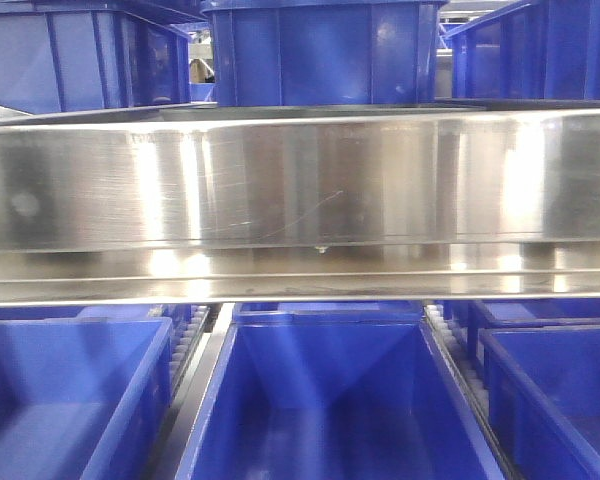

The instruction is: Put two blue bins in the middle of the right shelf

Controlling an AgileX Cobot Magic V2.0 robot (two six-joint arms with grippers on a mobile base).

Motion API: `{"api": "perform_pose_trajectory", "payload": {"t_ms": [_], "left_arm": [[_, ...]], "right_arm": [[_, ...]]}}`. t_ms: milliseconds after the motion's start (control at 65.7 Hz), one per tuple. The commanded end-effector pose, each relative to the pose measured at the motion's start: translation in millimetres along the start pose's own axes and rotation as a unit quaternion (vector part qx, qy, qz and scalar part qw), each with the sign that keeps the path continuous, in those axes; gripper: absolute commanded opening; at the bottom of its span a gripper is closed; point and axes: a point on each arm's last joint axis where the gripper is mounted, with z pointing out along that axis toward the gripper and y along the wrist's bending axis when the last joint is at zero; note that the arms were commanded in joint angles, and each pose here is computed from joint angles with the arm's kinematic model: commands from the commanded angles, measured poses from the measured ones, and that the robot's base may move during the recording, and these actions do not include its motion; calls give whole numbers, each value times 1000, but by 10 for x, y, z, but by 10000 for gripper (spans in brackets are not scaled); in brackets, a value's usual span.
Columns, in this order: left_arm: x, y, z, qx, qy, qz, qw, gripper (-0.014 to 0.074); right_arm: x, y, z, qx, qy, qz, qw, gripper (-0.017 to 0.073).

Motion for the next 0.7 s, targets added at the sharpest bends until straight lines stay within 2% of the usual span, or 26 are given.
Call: {"api": "perform_pose_trajectory", "payload": {"t_ms": [0,228,685], "left_arm": [[-68,-5,-154,20,-46,0,999,-111],[-68,-5,-154,20,-46,0,999,-111],[-68,-5,-154,20,-46,0,999,-111]], "right_arm": [[-110,18,-153,-26,-69,0,997,-162],[-177,47,-167,-42,-107,0,993,-162],[-179,48,-167,-42,-108,0,993,-162]]}}
